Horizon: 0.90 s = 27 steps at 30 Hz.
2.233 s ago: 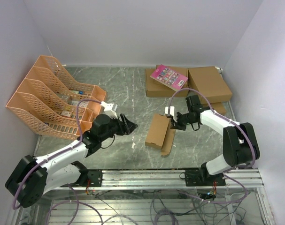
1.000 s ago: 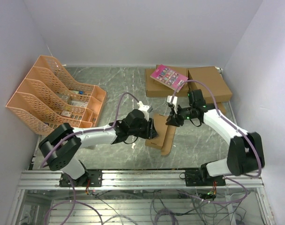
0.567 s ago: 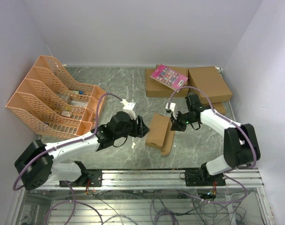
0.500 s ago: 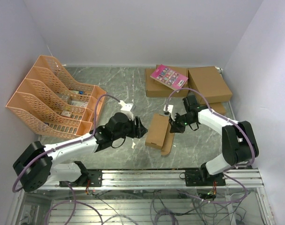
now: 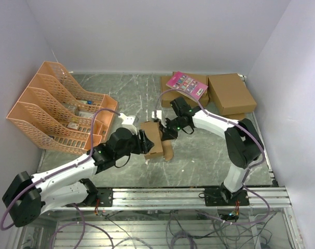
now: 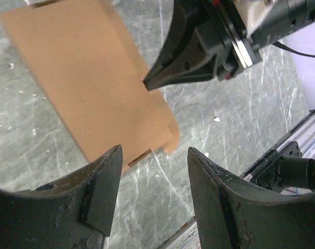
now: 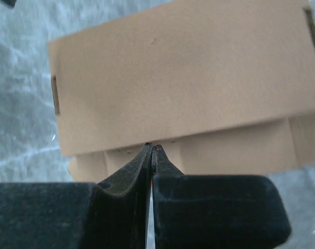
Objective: Fold the paper box
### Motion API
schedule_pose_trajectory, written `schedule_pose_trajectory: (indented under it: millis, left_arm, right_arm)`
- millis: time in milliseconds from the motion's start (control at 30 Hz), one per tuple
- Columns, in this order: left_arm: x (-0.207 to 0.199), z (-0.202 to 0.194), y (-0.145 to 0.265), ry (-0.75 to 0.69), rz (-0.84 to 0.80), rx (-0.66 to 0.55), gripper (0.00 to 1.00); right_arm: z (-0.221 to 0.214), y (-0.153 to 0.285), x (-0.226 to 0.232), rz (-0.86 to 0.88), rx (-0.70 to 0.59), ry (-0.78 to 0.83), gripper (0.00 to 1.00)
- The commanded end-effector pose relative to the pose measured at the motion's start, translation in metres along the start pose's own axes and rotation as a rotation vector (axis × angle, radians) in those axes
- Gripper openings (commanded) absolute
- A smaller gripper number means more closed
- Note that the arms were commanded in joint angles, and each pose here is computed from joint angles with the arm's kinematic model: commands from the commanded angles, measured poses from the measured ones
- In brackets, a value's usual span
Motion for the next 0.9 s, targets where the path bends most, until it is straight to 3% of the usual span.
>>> schedule_pose_trajectory:
  millis: [0, 133, 333, 400, 533, 600, 667, 867]
  left_arm:
    - [0.009, 0.014, 0.016, 0.000, 0.081, -0.033, 0.64]
    - [0.013, 0.008, 0.023, 0.005, 0.085, -0.018, 0.64]
    - [0.004, 0.011, 0.004, 0.003, 0.048, -0.016, 0.64]
    - [-0.006, 0.019, -0.008, -0.013, 0.019, -0.010, 0.64]
    - [-0.011, 0.031, -0.040, -0.092, 0.053, 0.031, 0.60]
    - [0.000, 0.031, -0.059, -0.100, 0.104, 0.057, 0.43]
    - [0.014, 0.027, -0.075, -0.087, 0.134, 0.109, 0.35]
    - [0.049, -0.004, -0.097, -0.094, 0.221, 0.236, 0.32]
  right_arm:
    - [0.021, -0.003, -0.008, 0.030, -0.003, 0.030, 0.03]
    - [0.004, 0.021, 0.020, 0.043, -0.006, 0.104, 0.16]
    - [-0.030, 0.033, 0.075, 0.130, -0.084, 0.539, 0.62]
    - [-0.036, 0.030, 0.073, 0.103, -0.088, 0.663, 0.69]
    - [-0.027, 0.025, 0.060, 0.078, -0.104, 0.625, 0.64]
    - [-0.024, 0.025, 0.059, 0.094, -0.106, 0.588, 0.57]
    - [-0.027, 0.027, 0.058, 0.091, -0.098, 0.566, 0.53]
    - [-0.035, 0.045, 0.036, -0.021, -0.115, 0.502, 0.53]
Point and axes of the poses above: each gripper's point midway between its finger pads, its own y axis back along the fingers, its own x axis along the line the jaws close on, z = x × y, the point moved 2 cm from there along y, back along the fingers, and after that the axes turned 2 degrees about -y, right-handed, at the moved point
